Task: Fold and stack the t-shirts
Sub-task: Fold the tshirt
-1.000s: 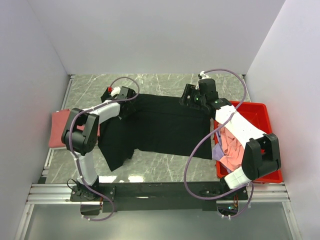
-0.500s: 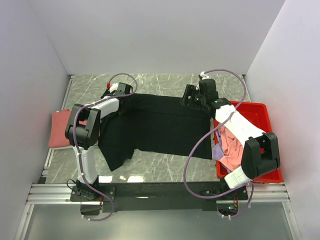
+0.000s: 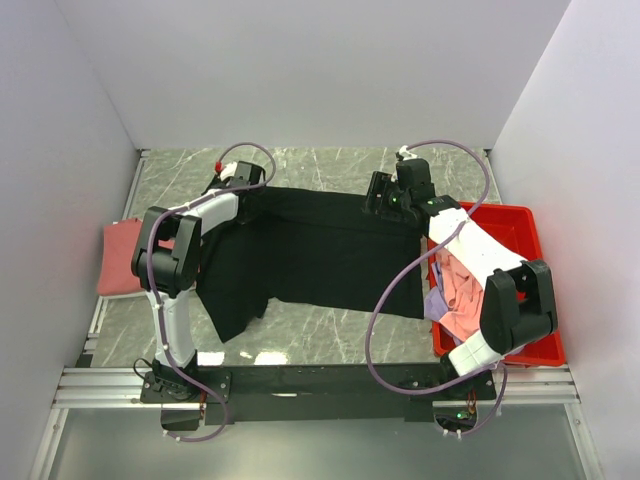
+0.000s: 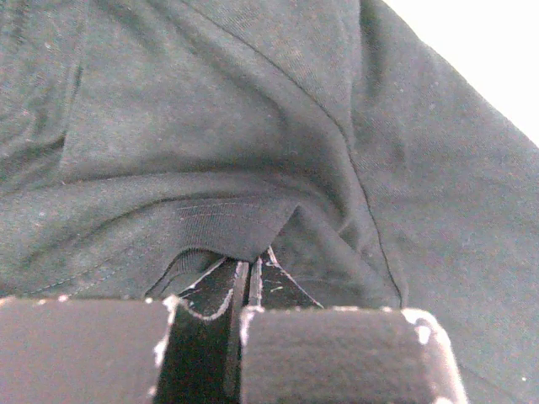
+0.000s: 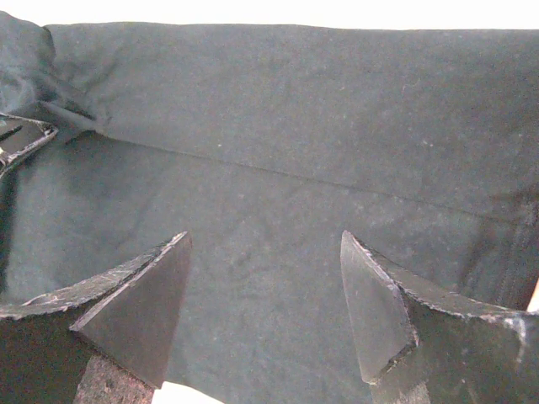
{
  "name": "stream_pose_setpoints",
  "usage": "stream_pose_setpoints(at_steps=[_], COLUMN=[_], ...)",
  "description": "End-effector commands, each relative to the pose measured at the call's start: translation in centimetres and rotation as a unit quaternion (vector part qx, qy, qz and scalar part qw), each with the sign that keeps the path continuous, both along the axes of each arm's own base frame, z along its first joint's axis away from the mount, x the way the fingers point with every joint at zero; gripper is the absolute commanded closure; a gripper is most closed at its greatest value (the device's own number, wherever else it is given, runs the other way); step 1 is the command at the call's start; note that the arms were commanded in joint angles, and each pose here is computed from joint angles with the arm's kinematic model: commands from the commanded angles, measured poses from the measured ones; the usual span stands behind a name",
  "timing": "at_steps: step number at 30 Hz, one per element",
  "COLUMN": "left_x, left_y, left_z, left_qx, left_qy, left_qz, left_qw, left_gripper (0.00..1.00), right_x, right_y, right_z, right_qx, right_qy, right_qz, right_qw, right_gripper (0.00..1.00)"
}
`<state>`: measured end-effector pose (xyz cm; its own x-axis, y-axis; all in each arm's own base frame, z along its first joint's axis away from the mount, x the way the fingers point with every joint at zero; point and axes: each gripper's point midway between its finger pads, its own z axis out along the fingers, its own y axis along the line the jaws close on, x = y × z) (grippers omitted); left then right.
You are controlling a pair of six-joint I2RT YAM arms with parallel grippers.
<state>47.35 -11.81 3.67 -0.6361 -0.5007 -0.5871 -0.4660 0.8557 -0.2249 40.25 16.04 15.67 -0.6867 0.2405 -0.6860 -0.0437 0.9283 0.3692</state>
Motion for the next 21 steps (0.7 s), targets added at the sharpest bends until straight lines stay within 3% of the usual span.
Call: stream_pose_setpoints(at_steps=[1,21], left_x=[0.4,-5.8], left_y=[-0.8,-2.7], left_z=[1.4,3.1], left_qx=[-0.021,-0.107], left_qy=[-0.005,0.039], left_qz=[-0.011,-0.032], left_qw=[1.0,0.993], left_gripper=[0.99,0.99], right_x=[1.2,1.0], right_y=[-0.5,-0.7], right_z=[1.8,1.1], right_qx=[-0.005,-0.012], right_qy=[-0.026,-0.008], right_qz=[-0.009,-0.006], right_qw=[1.0,1.0], right_gripper=[0.22,0.23])
